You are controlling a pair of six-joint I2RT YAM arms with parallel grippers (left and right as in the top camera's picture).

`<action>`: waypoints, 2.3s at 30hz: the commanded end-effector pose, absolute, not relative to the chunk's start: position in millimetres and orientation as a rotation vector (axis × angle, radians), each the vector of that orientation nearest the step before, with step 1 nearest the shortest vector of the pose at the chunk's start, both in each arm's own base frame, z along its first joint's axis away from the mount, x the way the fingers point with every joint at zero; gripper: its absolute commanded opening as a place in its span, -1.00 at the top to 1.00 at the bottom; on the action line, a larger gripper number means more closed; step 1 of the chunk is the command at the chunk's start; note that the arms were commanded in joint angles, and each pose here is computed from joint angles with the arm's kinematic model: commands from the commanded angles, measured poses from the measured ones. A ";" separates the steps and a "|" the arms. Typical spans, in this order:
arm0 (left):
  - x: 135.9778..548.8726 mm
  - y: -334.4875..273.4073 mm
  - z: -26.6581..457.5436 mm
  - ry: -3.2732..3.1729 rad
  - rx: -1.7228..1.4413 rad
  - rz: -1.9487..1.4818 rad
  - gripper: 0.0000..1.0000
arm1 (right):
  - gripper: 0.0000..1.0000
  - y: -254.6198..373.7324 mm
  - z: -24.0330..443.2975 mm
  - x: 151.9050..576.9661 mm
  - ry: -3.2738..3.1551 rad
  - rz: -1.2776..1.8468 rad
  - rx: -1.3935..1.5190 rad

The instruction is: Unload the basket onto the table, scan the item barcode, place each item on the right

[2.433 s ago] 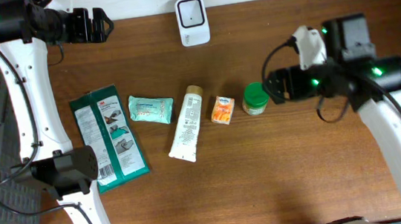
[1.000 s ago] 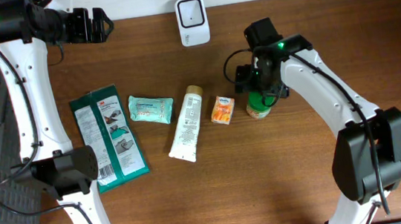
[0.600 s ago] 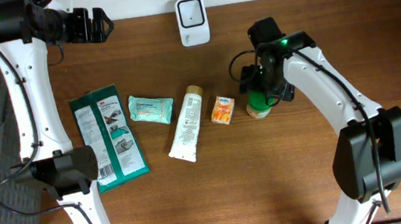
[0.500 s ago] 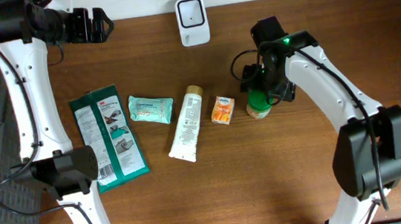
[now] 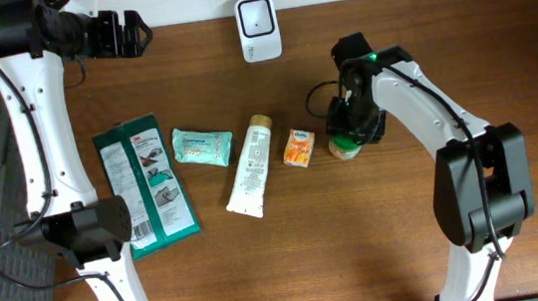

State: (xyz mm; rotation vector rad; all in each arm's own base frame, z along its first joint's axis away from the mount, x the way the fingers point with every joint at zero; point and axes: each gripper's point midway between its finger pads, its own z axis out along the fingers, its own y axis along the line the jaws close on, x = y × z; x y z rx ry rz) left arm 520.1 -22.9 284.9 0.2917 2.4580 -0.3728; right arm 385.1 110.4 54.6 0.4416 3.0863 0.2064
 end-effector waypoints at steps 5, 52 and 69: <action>518.1 -24.2 292.7 2.435 0.320 -0.372 -0.99 | 0.35 101.7 100.7 397.1 3.075 0.209 0.025; 518.1 -24.4 292.7 2.434 0.321 -0.372 -0.98 | -0.97 112.2 103.9 389.8 2.860 0.278 -1.124; 518.1 -24.2 292.7 2.435 0.320 -0.372 -0.98 | -0.97 126.2 135.7 402.4 3.077 0.410 0.033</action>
